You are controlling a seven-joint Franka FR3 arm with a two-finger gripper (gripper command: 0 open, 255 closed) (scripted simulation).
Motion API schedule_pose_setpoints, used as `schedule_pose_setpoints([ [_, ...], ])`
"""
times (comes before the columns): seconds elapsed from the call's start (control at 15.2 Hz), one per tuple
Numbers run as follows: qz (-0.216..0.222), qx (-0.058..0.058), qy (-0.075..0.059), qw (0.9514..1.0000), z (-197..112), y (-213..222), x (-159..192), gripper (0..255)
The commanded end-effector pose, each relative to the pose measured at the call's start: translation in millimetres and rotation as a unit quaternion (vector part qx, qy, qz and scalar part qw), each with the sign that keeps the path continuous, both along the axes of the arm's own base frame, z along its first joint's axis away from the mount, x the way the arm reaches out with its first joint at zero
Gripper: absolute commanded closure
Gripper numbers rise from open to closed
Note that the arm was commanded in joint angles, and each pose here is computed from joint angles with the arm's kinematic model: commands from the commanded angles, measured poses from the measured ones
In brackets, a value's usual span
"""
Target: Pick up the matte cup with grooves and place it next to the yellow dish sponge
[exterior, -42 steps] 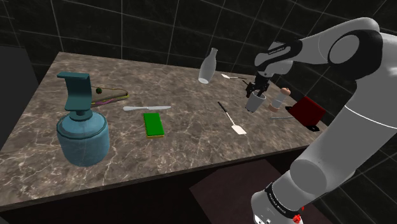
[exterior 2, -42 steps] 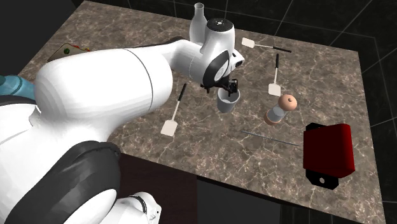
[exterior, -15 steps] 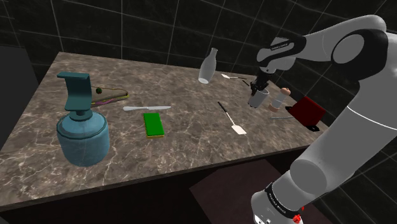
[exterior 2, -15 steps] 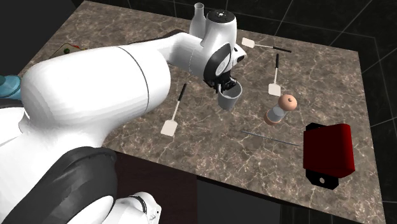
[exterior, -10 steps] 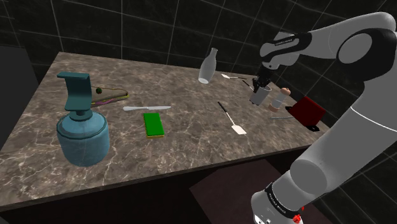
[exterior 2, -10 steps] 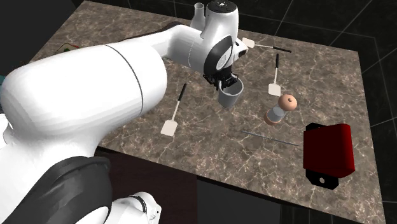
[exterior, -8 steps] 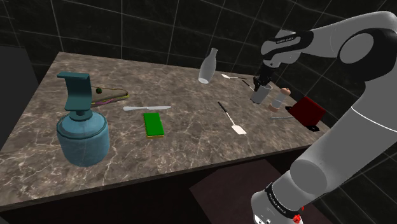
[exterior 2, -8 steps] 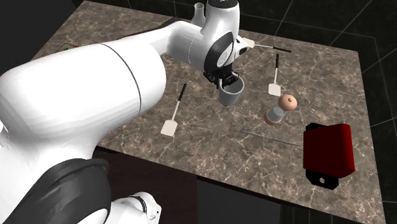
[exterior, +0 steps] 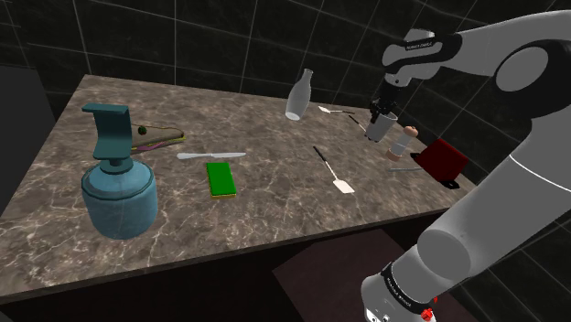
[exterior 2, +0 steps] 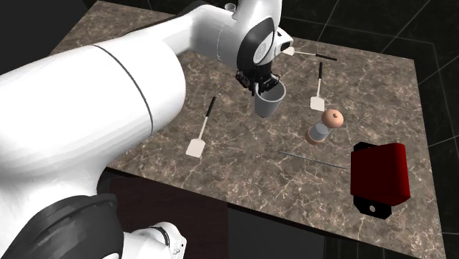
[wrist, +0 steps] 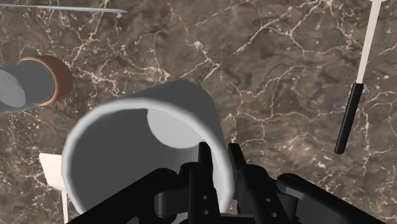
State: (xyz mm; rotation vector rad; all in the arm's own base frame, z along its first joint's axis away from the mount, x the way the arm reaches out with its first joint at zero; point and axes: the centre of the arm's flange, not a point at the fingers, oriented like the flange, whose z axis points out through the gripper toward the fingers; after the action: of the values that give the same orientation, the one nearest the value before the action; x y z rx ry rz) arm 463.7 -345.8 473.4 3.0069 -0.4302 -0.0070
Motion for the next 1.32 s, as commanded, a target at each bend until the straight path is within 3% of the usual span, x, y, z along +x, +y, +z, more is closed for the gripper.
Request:
schedule_pose_setpoints([
  [0.0,0.0,0.0,0.0,1.0,11,0,0,255],
  [0.92,0.0,0.0,0.0,1.0,82,0,0,255],
  [1.25,0.0,0.0,0.0,1.0,82,66,2,255],
])
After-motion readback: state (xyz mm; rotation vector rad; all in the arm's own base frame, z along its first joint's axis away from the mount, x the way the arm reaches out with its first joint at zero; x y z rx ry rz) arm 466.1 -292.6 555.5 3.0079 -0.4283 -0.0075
